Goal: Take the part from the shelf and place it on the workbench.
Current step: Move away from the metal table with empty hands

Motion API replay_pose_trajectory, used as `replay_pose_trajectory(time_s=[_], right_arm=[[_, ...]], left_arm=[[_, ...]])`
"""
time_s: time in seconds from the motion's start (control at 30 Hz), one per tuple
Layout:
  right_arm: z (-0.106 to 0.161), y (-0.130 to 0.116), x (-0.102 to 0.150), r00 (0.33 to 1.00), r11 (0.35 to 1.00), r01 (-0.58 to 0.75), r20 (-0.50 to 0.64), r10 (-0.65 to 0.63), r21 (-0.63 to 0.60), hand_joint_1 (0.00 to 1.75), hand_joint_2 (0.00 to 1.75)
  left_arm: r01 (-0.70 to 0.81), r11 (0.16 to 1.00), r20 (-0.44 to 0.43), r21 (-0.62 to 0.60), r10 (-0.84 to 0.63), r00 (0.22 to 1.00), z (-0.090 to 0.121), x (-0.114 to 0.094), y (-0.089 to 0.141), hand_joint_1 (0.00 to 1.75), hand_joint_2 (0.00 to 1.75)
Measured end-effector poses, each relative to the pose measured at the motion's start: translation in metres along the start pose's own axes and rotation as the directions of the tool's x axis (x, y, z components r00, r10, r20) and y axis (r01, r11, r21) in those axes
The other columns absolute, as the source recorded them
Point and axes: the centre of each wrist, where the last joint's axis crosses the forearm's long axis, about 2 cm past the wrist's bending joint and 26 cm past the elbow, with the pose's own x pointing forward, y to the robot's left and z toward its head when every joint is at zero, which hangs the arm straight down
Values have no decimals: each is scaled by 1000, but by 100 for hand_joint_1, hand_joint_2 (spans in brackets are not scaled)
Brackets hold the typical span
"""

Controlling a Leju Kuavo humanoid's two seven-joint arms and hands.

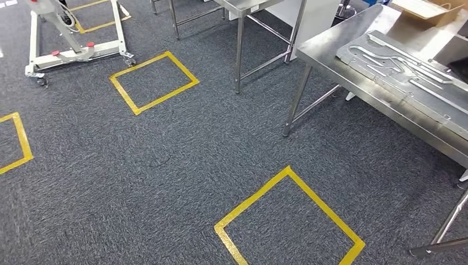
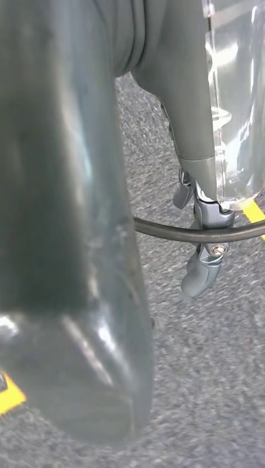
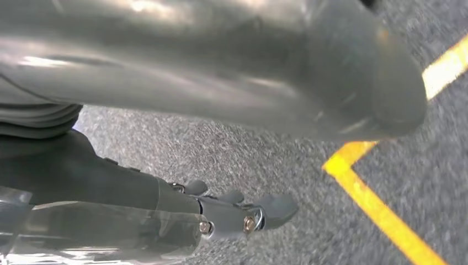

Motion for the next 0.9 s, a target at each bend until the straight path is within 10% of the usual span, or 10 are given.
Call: replay_pose_trajectory(time_s=[0.9], right_arm=[[-1,-2,2,1000,1000,-11,1,11,6,0,0]], left_arm=[[1,1000,-10,2,-1,1000,2,-4,-1,0,0]])
